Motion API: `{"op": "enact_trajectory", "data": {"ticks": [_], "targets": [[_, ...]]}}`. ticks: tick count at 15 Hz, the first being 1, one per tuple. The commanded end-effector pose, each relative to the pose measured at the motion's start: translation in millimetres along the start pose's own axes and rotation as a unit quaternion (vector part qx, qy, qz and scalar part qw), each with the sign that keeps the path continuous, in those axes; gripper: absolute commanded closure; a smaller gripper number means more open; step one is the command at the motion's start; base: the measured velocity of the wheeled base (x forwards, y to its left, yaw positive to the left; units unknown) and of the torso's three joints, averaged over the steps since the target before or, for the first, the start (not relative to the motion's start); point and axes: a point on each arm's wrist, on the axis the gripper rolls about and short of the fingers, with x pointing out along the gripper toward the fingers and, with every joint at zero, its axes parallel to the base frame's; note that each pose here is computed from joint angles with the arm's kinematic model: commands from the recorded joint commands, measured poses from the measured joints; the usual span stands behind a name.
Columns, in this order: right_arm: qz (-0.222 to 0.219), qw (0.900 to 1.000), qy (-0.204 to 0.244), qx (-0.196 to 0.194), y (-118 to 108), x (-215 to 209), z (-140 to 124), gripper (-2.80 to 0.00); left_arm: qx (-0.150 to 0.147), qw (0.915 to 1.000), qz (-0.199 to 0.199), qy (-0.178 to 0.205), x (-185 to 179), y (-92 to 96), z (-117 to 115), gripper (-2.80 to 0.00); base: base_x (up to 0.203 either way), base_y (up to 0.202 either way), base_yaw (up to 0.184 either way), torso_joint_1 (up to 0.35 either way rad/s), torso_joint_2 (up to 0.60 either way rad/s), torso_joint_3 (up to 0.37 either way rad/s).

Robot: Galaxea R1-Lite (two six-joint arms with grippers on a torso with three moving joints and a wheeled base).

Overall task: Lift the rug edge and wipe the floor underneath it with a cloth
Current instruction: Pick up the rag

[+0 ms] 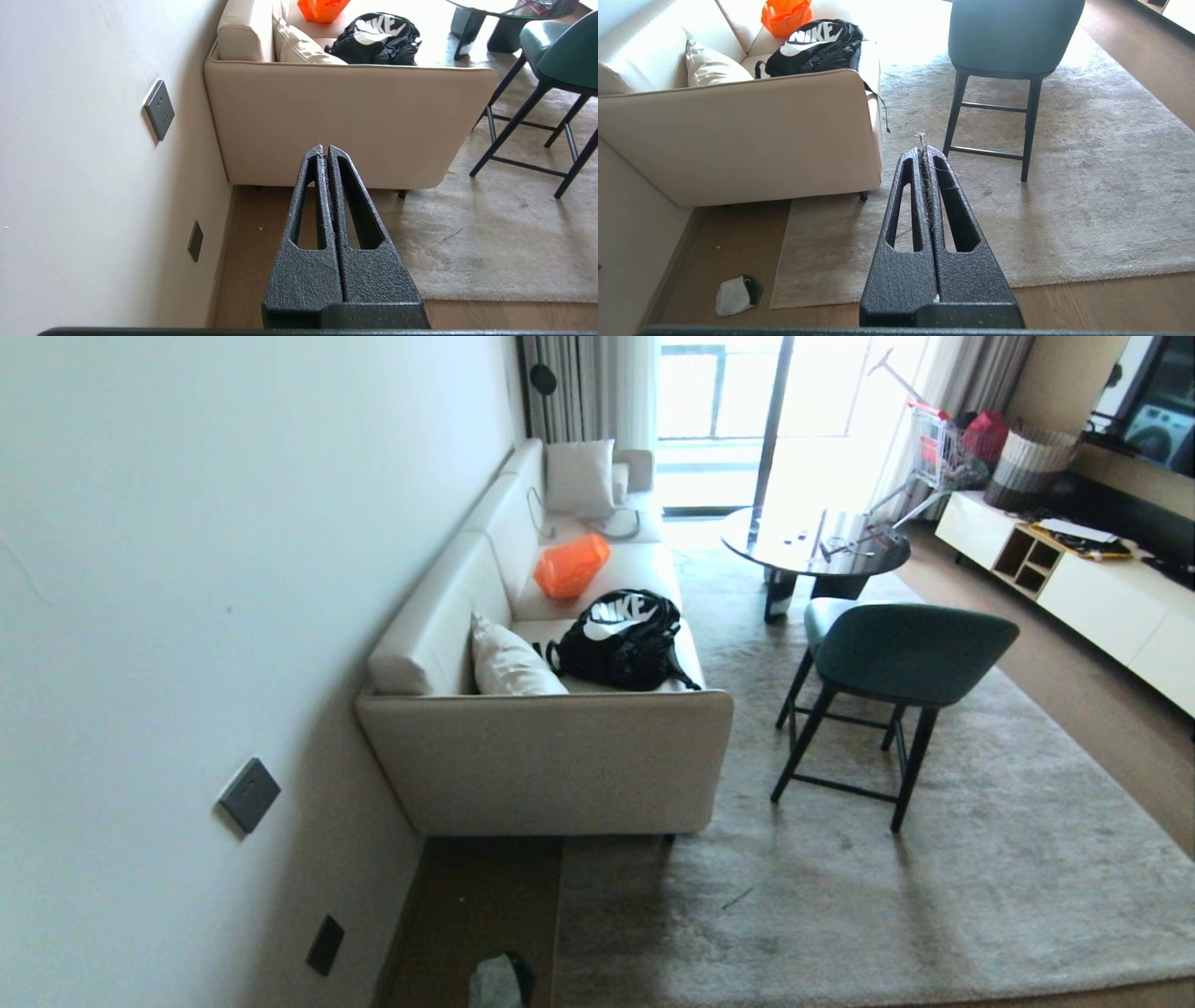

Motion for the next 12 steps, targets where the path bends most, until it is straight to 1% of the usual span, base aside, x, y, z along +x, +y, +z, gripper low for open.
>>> {"op": "enact_trajectory", "data": {"ticks": [1, 12], "targets": [[0.0, 1.0, 0.0, 0.0, 0.0, 0.1, 0.1, 0.0, 0.0, 1.0, 0.0, 0.001, 0.1, 0.0, -0.5, 0.0, 0.0, 0.0, 0.0, 0.0, 0.0, 0.0], [0.0, 1.0, 0.0, 0.0, 0.0, 0.1, 0.1, 0.0, 0.0, 1.0, 0.0, 0.0, 0.0, 0.0, -0.1, 0.0, 0.0, 0.0, 0.0, 0.0, 0.0, 0.0]]}}
